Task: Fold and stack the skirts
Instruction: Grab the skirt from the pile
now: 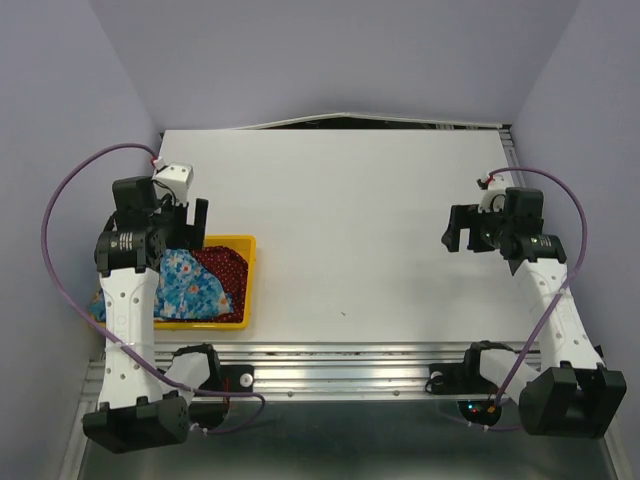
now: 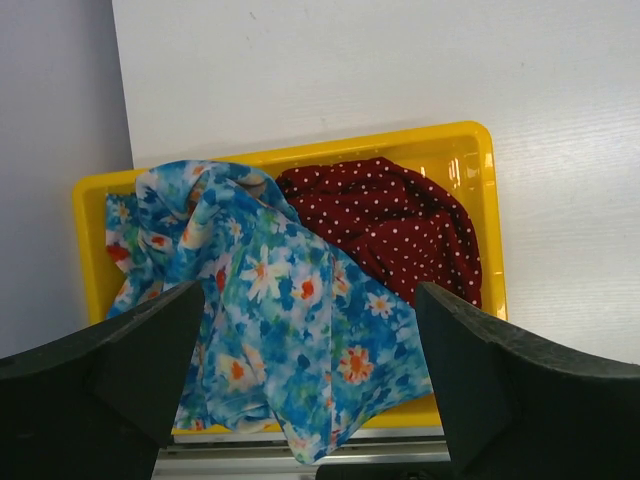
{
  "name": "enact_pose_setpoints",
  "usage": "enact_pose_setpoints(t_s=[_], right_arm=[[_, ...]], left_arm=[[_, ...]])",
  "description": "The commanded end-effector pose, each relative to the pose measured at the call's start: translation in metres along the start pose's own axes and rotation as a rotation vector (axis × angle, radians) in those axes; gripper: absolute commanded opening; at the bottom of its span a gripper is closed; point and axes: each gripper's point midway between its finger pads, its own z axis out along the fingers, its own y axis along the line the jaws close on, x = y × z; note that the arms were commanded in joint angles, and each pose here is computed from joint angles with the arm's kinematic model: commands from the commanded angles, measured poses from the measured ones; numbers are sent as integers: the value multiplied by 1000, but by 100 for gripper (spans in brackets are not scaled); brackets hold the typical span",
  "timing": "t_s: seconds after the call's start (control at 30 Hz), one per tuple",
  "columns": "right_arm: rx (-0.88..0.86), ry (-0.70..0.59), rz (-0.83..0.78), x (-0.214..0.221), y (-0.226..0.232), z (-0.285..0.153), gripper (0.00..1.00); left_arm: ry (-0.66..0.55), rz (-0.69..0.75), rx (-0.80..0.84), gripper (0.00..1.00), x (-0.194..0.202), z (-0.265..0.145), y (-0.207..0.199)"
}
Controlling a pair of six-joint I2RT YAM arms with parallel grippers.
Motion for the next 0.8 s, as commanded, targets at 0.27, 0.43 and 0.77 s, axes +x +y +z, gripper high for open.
enact_pose_setpoints(t_s=[0.27, 0.43, 0.77], right_arm=[[-52, -25, -22, -7, 10, -3, 100], [-62, -19, -19, -6, 11, -2, 100], [-91, 3, -5, -11, 14, 5, 100]], left_arm=[[285, -49, -82, 98, 58, 22, 72], [339, -23, -86, 98, 66, 41, 86], [406, -17, -93, 98, 92, 92, 111]])
